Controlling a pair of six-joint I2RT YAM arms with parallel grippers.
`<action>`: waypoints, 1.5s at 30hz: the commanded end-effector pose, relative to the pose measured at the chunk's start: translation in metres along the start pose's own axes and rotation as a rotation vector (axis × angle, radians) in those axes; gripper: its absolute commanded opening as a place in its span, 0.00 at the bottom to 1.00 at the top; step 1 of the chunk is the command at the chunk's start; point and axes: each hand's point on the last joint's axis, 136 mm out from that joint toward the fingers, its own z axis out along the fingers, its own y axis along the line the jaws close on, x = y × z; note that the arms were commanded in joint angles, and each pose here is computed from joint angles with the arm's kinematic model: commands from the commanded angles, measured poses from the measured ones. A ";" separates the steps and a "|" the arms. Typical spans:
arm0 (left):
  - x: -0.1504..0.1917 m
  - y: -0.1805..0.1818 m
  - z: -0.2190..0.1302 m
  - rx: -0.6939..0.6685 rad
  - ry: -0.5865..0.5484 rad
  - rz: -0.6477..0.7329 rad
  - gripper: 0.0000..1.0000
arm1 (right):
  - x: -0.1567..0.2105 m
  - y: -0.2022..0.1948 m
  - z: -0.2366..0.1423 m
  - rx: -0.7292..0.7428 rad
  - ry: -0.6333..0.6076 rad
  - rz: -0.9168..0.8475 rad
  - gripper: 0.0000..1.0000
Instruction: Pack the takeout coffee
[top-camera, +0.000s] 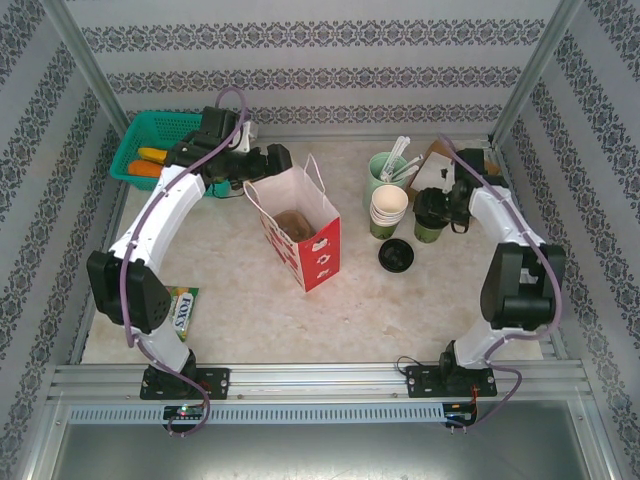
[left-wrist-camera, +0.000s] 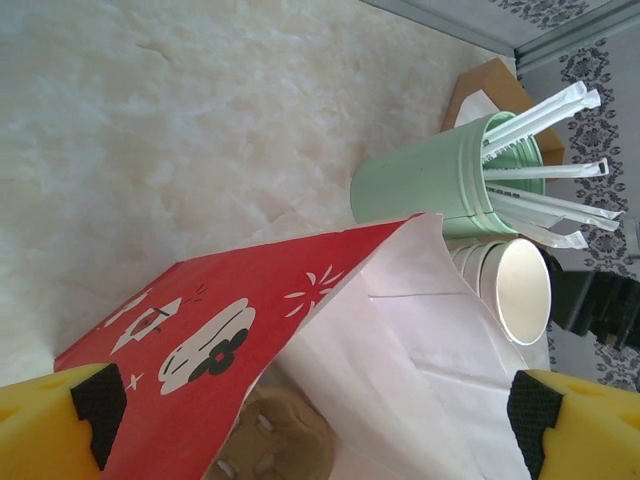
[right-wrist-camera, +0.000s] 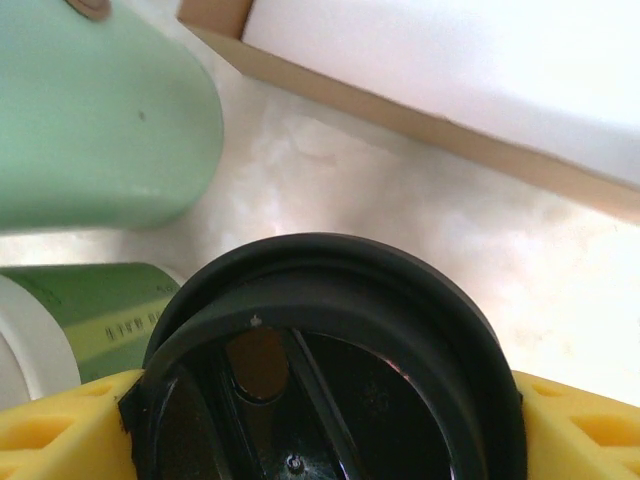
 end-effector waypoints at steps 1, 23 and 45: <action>-0.001 0.004 -0.018 -0.037 -0.044 0.034 1.00 | 0.033 -0.020 -0.009 0.079 0.038 0.098 0.77; -0.009 0.009 -0.047 -0.081 -0.201 0.060 1.00 | 0.179 0.056 -0.051 -0.120 0.184 0.055 0.78; -0.007 0.010 -0.044 -0.083 -0.188 0.051 1.00 | 0.196 0.131 -0.050 -0.117 0.233 -0.263 0.92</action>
